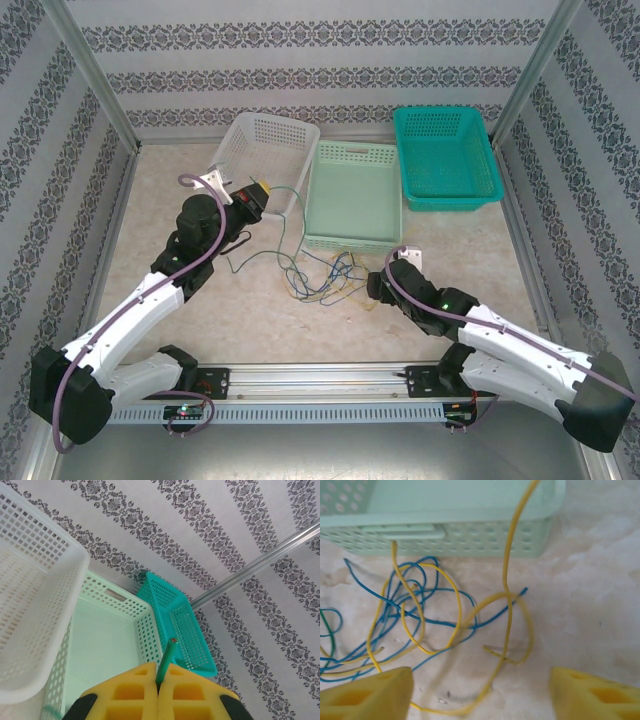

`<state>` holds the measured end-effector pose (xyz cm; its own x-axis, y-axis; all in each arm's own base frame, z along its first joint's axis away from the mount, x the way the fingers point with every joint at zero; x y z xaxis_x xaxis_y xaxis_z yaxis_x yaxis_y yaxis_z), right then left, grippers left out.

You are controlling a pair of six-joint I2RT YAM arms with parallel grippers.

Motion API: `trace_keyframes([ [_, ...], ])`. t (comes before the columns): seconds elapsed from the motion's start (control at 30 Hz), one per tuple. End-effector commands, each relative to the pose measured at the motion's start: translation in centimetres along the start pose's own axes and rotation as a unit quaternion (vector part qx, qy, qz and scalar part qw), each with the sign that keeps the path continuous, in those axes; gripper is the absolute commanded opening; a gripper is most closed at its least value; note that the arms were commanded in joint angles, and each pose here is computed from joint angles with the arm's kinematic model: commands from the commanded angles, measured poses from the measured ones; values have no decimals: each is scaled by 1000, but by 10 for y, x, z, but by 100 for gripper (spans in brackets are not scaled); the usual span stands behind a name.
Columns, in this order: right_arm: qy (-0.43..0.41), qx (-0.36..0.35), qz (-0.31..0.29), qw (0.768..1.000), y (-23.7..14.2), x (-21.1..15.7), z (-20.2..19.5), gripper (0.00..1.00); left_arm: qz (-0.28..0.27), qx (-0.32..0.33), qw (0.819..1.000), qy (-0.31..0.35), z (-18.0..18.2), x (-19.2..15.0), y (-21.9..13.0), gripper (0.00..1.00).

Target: Untangle the cables

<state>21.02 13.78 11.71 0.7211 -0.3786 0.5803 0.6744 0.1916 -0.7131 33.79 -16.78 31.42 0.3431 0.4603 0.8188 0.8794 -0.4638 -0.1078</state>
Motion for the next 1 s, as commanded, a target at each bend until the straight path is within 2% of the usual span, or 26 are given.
trace_keyframes([
  [0.0,-7,16,-27,999,-13,20,11,84,-28,-28,999,-9,-11,18,-4,0],
  [0.03,-7,23,-33,999,-17,24,14,86,-29,-29,999,-9,-12,19,-4,0],
  [0.27,0,84,-55,995,-37,40,37,86,-20,-52,998,-15,-21,19,6,0],
  [0.43,11,162,-70,984,-51,55,71,83,-6,-65,998,-21,-24,13,15,0],
  [0.57,-14,190,-83,978,-57,73,103,84,11,-76,997,-18,-30,6,22,0],
  [0.7,-62,215,-44,974,-50,76,147,86,31,-85,996,-3,-38,-3,26,0],
  [0.8,-74,251,-16,965,-49,76,173,82,53,-82,995,30,-42,-10,26,0],
  [0.97,-78,254,-15,964,-40,78,180,77,69,-74,993,58,-41,-14,26,0],
])
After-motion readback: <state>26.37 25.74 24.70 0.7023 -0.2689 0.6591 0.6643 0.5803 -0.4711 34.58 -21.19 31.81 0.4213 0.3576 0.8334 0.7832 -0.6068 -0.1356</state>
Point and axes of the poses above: each hand's point on the last joint's axis, 136 mm out from that joint toward the fingers, its own y axis out along the fingers, its own z axis along the line the jaws close on, x = y × z, the point moved 1 cm from there along -y, back along the fingers, and after that the axes turned 14 degrees about y, right-handed, at the moved point
